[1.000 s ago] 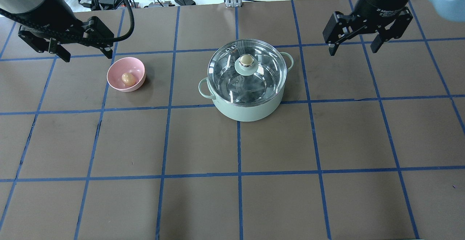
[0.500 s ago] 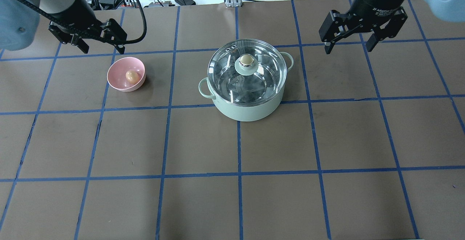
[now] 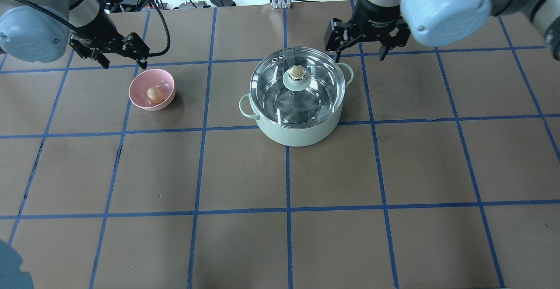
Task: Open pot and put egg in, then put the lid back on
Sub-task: 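Lower left gripper toward egg in pink bowl while right gripper grips lid knob, then close left gripper on the egg inside the pink bowl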
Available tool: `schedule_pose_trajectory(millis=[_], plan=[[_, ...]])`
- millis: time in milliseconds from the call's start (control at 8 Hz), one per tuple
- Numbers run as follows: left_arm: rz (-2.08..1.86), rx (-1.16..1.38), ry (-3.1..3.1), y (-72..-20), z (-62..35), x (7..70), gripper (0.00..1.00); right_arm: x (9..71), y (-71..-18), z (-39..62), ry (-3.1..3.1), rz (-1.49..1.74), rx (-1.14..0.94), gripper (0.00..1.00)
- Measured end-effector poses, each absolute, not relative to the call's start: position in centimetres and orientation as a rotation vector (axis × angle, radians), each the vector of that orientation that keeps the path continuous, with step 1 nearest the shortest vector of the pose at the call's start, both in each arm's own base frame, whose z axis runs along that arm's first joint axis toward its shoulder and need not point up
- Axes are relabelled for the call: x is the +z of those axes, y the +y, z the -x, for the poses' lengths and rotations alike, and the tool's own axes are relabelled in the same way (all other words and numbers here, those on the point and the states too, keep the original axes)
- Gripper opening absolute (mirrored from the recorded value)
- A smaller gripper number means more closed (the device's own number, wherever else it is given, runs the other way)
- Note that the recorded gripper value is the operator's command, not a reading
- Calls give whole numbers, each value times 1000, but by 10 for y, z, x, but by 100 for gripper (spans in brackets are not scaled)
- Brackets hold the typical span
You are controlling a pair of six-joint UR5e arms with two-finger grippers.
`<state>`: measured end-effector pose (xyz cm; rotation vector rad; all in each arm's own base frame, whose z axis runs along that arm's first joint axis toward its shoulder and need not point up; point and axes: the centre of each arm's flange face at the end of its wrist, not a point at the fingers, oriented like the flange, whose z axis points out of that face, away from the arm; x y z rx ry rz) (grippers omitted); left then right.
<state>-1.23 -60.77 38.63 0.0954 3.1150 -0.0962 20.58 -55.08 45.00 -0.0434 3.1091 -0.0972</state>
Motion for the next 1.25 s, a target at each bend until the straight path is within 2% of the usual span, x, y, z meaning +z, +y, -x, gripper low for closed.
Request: schedule_pose_trajectory(millis=[500, 875, 1125, 1250], plan=[[-111, -55, 3120, -641, -4, 318, 100, 384, -566, -314, 3099, 1, -86, 100], [-108, -90, 3113, -655, -7, 294, 100, 364, -569, -331, 3100, -8, -74, 99], [-110, -108, 3110, -661, -8, 282, 100, 357, -572, -333, 3103, 0, -65, 91], [-109, -140, 3106, -665, -9, 281, 100, 352, -574, -333, 3103, -1, -62, 77]])
